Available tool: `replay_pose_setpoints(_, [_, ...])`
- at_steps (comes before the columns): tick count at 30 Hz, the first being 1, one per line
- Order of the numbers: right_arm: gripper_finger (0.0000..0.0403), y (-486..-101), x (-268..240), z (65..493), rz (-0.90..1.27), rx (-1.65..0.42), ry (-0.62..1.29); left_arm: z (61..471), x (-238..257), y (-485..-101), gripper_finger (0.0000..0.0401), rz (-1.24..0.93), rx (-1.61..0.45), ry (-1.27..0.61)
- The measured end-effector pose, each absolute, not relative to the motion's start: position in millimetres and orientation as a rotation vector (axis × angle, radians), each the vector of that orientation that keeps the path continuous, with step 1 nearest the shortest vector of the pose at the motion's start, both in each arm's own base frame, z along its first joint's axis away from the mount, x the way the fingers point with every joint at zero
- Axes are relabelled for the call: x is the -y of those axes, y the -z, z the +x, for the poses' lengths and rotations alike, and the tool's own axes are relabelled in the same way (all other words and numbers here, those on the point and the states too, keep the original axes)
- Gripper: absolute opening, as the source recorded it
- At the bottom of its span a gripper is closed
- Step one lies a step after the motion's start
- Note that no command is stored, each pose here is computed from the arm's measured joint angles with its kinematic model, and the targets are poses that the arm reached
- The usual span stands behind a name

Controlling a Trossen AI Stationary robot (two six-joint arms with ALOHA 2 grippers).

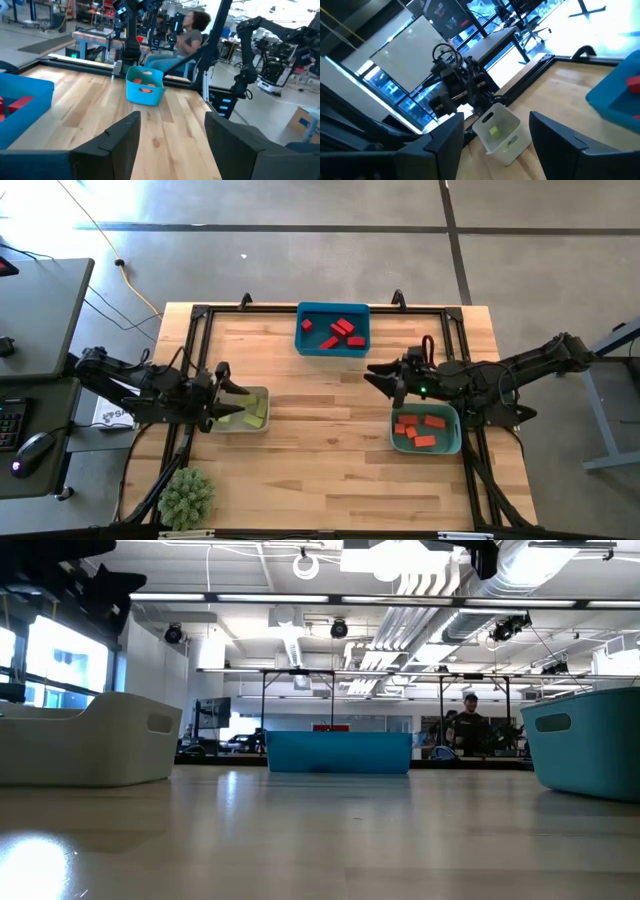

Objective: Sort & place blocks by color
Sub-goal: Return to Home Position

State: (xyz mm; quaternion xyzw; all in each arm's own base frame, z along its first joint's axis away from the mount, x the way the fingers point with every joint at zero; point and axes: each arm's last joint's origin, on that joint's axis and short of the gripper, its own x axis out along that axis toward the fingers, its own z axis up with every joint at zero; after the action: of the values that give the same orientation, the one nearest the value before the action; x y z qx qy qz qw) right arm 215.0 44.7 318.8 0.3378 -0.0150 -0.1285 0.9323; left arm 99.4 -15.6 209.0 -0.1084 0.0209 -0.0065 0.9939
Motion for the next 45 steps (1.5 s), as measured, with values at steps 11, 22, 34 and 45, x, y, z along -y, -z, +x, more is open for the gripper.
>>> replay_pose_setpoints(11, [0.0211, -335, -28, 192, 0.556, 0.068, 0.267, 97, 10, -170, 0.0211, -0.220, -0.057, 0.009])
replay_pose_setpoints(22, [0.0211, -360, -10, 109, 0.276, 0.135, 0.259, 98, -3, -169, 0.0211, -0.298, -0.037, -0.113])
replay_pose_setpoints(34, [0.0211, -291, -5, 87, 0.218, 0.104, 0.262, 97, -12, -169, 0.0211, -0.169, -0.034, -0.220])
replay_pose_setpoints(45, [0.0211, -224, -9, 80, 0.267, 0.164, 0.047, 96, -17, -170, 0.0211, -0.160, -0.022, -0.304])
